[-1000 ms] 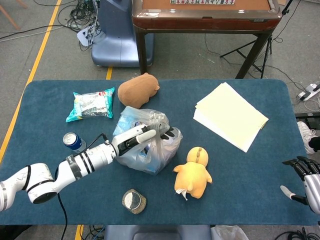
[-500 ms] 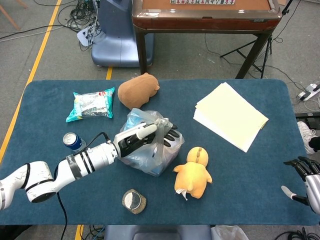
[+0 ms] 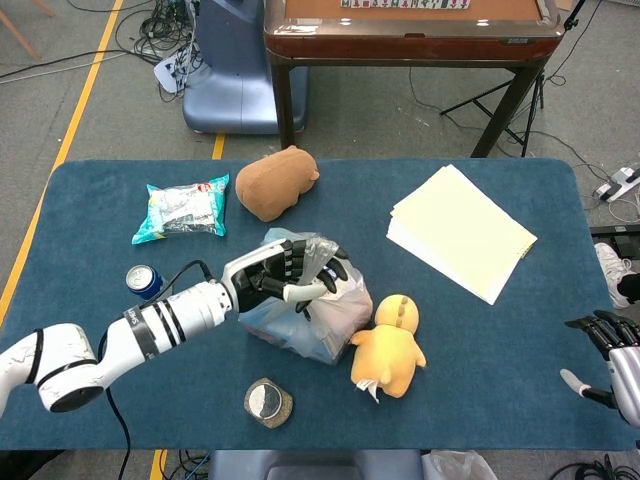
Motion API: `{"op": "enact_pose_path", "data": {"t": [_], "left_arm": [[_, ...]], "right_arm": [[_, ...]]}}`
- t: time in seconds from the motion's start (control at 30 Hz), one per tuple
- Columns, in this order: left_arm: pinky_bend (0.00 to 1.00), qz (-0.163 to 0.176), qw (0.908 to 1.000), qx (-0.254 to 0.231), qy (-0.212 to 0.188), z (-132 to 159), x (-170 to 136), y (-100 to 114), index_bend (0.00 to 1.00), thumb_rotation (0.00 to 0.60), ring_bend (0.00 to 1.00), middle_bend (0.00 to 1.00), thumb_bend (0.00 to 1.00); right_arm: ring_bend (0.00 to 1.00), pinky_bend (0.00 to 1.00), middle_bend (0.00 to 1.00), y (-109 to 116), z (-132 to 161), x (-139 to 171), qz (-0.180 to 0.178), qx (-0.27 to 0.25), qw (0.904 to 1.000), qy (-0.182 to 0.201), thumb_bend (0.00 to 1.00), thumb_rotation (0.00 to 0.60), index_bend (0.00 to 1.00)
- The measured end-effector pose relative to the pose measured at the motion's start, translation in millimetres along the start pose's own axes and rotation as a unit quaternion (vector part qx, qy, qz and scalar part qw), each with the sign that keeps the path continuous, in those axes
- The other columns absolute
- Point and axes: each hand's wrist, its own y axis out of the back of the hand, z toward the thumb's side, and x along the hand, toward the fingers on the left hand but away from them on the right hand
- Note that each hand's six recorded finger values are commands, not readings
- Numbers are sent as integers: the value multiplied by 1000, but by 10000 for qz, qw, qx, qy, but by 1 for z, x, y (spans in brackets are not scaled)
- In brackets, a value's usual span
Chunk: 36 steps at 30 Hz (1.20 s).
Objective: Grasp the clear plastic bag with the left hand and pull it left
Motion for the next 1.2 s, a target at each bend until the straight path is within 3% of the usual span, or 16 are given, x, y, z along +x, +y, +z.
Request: {"op": "enact_pose_path", "data": {"t": [0.2, 0.53, 0.93, 1.2], "left_arm": [[983, 90, 9999, 44, -6, 10, -6, -3, 465, 600, 638, 577, 216], [1000, 405, 9991, 111, -63, 27, -15, 3, 665, 600, 832, 807, 352], [1000, 1034, 9919, 553, -482, 66, -47, 9, 706, 600, 885, 866, 437], [1000, 1416, 9883, 555, -146, 81, -62, 18, 694, 600, 892, 865, 445]], "right_arm": [[163, 211, 301, 0, 2, -2, -2, -11, 10000, 42, 145, 600, 299], [163, 211, 302, 1, 2, -3, -29, -26, 10000, 61, 145, 600, 299], [163, 211, 302, 2, 1, -1, -47, -33, 10000, 71, 145, 600, 299], [163, 211, 302, 1, 2, -3, -40, -40, 9999, 89, 146, 600, 299]]}}
